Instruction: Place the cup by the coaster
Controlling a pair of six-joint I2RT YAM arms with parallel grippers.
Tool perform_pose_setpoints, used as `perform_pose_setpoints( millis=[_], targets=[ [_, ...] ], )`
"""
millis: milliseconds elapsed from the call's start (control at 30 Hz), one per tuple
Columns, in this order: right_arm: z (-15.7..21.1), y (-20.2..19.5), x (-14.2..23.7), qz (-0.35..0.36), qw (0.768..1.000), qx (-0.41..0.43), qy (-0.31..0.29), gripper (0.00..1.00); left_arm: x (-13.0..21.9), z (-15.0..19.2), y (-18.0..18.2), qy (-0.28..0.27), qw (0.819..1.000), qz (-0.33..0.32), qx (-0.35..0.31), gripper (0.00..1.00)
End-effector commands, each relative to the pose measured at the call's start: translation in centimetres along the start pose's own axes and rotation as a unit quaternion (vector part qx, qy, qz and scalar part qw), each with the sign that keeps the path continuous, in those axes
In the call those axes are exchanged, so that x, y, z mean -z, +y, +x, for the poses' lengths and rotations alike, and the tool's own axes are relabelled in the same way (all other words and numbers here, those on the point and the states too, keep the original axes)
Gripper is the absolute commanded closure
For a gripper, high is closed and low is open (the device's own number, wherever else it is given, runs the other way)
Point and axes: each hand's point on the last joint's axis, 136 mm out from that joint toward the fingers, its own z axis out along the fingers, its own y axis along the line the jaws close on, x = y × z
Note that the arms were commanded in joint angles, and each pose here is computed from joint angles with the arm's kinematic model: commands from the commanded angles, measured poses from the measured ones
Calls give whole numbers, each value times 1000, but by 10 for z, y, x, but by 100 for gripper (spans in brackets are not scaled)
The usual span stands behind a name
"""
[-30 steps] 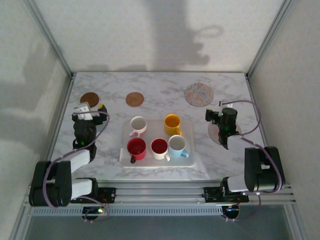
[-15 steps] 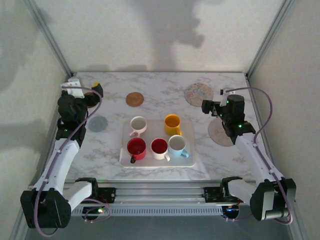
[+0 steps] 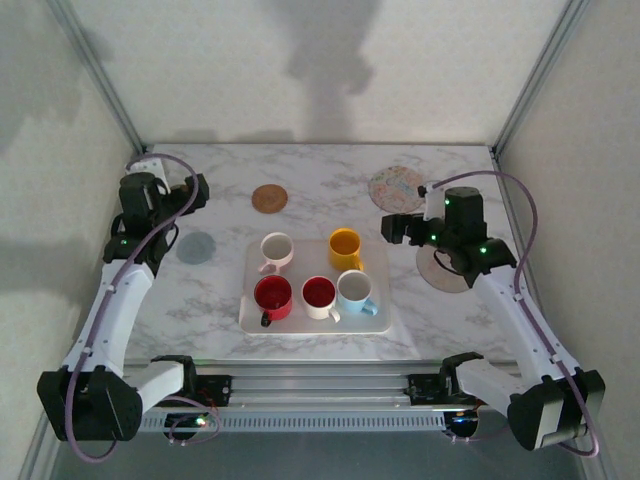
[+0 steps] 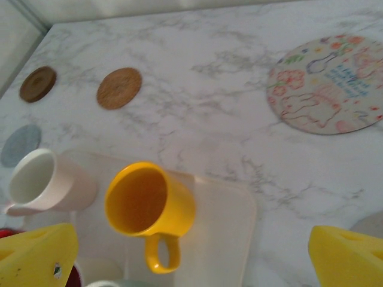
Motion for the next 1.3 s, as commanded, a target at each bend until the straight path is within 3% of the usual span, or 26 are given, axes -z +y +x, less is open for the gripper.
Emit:
perform_pose_setpoints(
  millis=[0, 400, 833, 967, 1133, 1267],
  targets=[
    [2, 19, 1, -37, 999, -11, 20, 1, 1, 29, 4, 63, 998, -5, 28, 0],
    [15, 41, -19, -50, 997, 10, 59, 1, -10, 88, 25, 152, 986, -50, 42, 0],
    [24, 47, -37, -54, 996, 5, 77, 1, -43, 89, 4, 180, 983, -3, 48, 2],
    [26, 46, -43, -53, 995, 2, 80, 1, -57, 90, -4, 193, 980, 15, 49, 14],
    [27, 44, -53, -49, 995, -2, 84, 1, -77, 94, -15, 210, 976, 37, 47, 37],
    [26, 41, -61, -42, 996, -4, 83, 1, -94, 99, -25, 221, 974, 46, 33, 47]
  ],
)
